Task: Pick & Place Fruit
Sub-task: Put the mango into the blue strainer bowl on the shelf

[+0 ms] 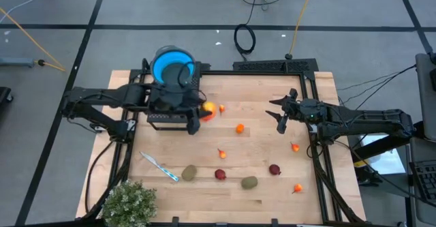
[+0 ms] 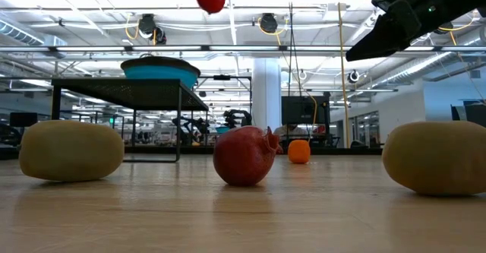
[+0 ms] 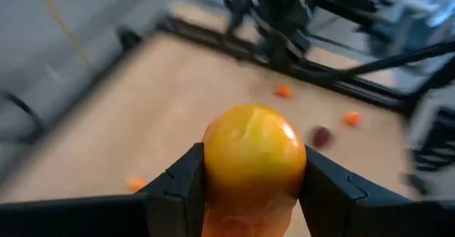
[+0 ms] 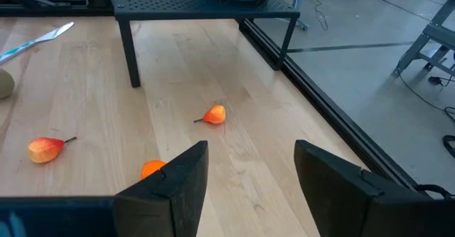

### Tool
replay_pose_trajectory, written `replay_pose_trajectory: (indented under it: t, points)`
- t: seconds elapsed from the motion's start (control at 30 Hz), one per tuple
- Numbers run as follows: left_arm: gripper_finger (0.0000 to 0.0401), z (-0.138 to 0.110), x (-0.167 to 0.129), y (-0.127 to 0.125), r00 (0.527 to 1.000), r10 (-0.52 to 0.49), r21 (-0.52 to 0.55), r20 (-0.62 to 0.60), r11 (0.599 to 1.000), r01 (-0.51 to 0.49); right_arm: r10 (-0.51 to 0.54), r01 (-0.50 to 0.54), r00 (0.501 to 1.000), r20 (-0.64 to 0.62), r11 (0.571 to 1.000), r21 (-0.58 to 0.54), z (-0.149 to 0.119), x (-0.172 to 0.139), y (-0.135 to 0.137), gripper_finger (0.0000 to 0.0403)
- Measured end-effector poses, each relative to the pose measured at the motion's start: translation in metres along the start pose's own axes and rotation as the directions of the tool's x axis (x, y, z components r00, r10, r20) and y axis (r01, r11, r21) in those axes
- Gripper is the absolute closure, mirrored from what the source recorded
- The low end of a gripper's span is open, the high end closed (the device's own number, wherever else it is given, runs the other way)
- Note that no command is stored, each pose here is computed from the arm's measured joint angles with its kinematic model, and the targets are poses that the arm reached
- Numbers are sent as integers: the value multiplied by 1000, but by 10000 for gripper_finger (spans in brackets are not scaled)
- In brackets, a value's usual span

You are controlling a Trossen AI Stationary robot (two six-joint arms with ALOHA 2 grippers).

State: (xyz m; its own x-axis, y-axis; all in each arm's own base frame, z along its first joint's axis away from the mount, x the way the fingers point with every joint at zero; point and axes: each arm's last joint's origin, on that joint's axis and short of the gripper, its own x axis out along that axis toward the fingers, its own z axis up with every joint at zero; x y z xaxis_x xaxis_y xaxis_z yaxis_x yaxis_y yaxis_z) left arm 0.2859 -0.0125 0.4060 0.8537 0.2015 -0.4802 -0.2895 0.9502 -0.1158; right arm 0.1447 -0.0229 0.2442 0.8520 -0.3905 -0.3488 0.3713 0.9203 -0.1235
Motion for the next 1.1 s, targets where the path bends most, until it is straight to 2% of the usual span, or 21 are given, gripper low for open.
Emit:
replay_pose_trajectory:
  t: [0.07, 0.13, 0.33, 0.47, 0.6, 0.67, 0.77, 0.9, 1.1]
  points:
    - [237, 5, -5, -1, 996, 74, 103, 40, 992, -77, 0, 0, 1000, -1, 1000, 0, 0, 0, 0, 202]
    - [237, 9, -8, -1, 986, 150, 200, 76, 966, -162, 0, 0, 1000, 0, 1000, 0, 0, 0, 0, 202]
    - [237, 13, -11, 5, 925, 350, 420, 150, 824, -380, 0, 0, 1000, -1, 1000, 0, 0, 0, 0, 202]
    - [228, 18, -13, 7, 875, 437, 488, 207, 729, -479, 0, 0, 1000, -1, 1000, 0, 0, 0, 0, 202]
    - [228, 24, -15, 7, 838, 480, 518, 258, 664, -539, -1, 1, 1000, -1, 1000, 0, 0, 0, 0, 202]
    - [234, 26, -15, 7, 835, 478, 540, 272, 643, -544, 0, 0, 1000, -1, 1000, 0, 0, 0, 0, 202]
    - [237, 27, -15, 6, 834, 477, 549, 279, 633, -546, 0, 0, 1000, -1, 1000, 0, 0, 0, 0, 202]
    - [232, 28, -15, 9, 818, 502, 510, 280, 644, -570, 0, 0, 1000, -1, 1000, 0, 0, 0, 0, 202]
    - [238, 32, -10, 35, 781, 572, 263, 251, 736, -624, 0, 0, 1000, -1, 1000, 0, 0, 0, 0, 202]
